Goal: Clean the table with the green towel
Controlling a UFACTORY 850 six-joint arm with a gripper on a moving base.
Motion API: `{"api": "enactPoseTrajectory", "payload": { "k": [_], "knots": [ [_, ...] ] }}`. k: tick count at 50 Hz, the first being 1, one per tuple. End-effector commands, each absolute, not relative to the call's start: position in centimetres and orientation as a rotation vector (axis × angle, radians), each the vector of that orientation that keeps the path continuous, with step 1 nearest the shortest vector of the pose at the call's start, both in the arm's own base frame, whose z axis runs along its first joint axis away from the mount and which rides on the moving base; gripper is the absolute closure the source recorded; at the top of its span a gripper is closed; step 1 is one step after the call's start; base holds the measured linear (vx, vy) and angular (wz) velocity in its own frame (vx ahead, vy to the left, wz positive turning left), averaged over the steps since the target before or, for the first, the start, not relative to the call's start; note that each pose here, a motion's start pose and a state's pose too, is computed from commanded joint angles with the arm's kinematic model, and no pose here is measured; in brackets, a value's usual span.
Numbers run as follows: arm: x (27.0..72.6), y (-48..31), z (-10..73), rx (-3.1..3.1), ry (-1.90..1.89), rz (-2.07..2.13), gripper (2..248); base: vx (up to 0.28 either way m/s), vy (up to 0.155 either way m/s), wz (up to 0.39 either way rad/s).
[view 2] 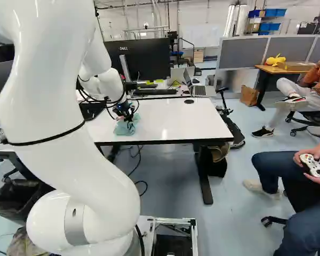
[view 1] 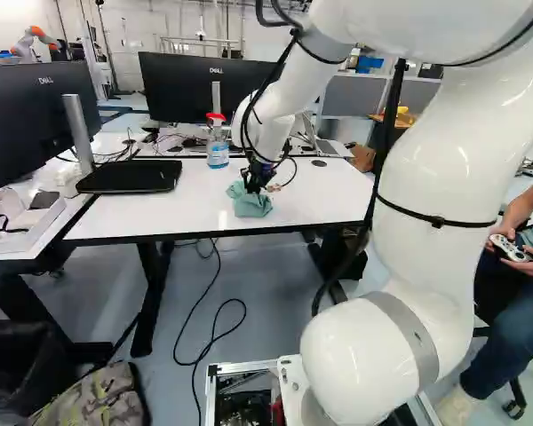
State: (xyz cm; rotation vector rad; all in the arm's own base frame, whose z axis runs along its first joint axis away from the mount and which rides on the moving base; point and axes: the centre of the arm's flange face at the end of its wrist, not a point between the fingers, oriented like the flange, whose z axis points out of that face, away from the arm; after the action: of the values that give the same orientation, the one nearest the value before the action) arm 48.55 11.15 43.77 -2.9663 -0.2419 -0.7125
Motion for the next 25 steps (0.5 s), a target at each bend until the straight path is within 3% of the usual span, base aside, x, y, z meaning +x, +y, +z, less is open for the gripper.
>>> {"api": "enactPoseTrajectory", "payload": {
  "k": [25],
  "knots": [
    [47.4, 10.9, 46.7, -2.942, -0.241, -0.781, 219, 0.000, 0.000, 0.000]
  ]
}}
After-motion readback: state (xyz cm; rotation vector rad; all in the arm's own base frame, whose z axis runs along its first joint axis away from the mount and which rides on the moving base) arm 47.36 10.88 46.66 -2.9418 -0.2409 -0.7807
